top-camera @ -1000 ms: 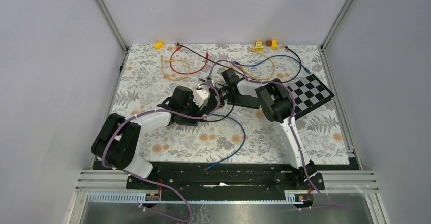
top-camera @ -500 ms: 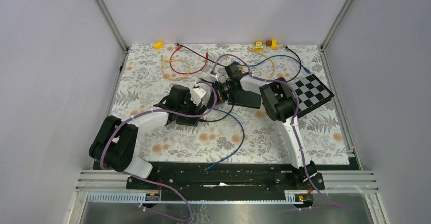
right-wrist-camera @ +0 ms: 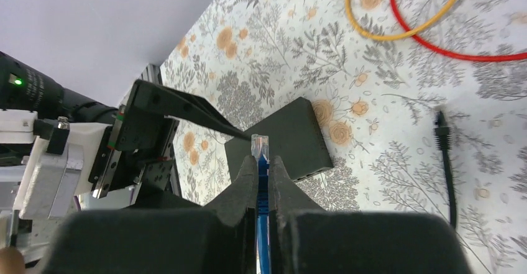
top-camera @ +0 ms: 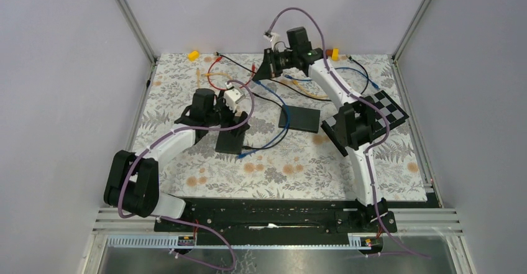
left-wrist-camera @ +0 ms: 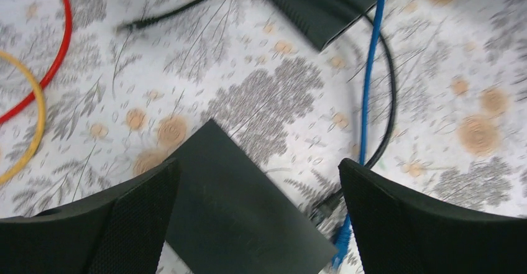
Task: Pull the plug from the switch port
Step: Place the connector at the corner of the board.
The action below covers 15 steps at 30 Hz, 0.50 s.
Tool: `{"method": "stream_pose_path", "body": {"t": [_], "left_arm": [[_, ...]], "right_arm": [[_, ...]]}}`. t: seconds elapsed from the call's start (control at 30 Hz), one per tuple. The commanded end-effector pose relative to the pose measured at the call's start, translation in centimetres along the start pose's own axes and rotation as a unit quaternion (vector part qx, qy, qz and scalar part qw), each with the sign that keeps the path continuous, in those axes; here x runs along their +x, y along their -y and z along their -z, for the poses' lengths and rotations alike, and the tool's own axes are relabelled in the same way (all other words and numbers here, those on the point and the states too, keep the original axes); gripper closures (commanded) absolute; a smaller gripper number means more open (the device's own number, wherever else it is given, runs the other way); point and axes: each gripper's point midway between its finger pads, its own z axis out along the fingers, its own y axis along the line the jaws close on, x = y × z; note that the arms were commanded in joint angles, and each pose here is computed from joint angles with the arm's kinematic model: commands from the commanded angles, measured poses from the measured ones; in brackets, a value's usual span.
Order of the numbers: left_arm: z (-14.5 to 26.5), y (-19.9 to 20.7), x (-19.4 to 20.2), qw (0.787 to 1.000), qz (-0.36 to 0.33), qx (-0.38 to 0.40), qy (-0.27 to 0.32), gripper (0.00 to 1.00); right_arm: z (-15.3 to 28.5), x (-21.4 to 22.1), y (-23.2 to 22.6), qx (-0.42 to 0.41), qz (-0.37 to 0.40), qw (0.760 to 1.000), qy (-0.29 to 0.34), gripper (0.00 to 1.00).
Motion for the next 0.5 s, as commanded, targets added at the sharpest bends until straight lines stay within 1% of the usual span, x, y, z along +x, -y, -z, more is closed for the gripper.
{"method": "stream_pose_path", "body": {"t": [0.0, 0.13, 0.17, 0.23, 0.3, 0.47], "left_arm": [[0.5, 2.0, -5.4, 0.994, -0.010, 0.062, 0.095, 0.02], [-0.2, 3.0, -7.3, 0.987, 0.028, 0.109, 0.113, 0.03], [-0.3, 3.3, -7.8, 0.985, 0.045, 0.122, 0.114, 0.03], [-0.4, 3.8, -9.7, 0.979, 0.057, 0.145, 0.130, 0.04], [-0.5, 4.6, -11.1, 0.974, 0.060, 0.165, 0.142, 0.05], [-2.1, 8.2, -13.6, 0.965, 0.028, 0.204, 0.162, 0.08]], "right_arm": [[2.9, -4.1, -2.9, 0.010, 0.010, 0.999, 0.047, 1.00], [4.3, -7.2, -4.7, -0.005, -0.005, 0.995, 0.095, 1.00], [4.6, -7.6, -5.1, -0.002, -0.005, 0.995, 0.102, 1.00], [5.4, -8.6, -5.6, 0.011, -0.003, 0.993, 0.118, 1.00], [6.5, -9.5, -6.1, 0.023, -0.001, 0.990, 0.136, 1.00], [8.5, -11.0, -8.6, 0.021, 0.000, 0.987, 0.161, 1.00]]}}
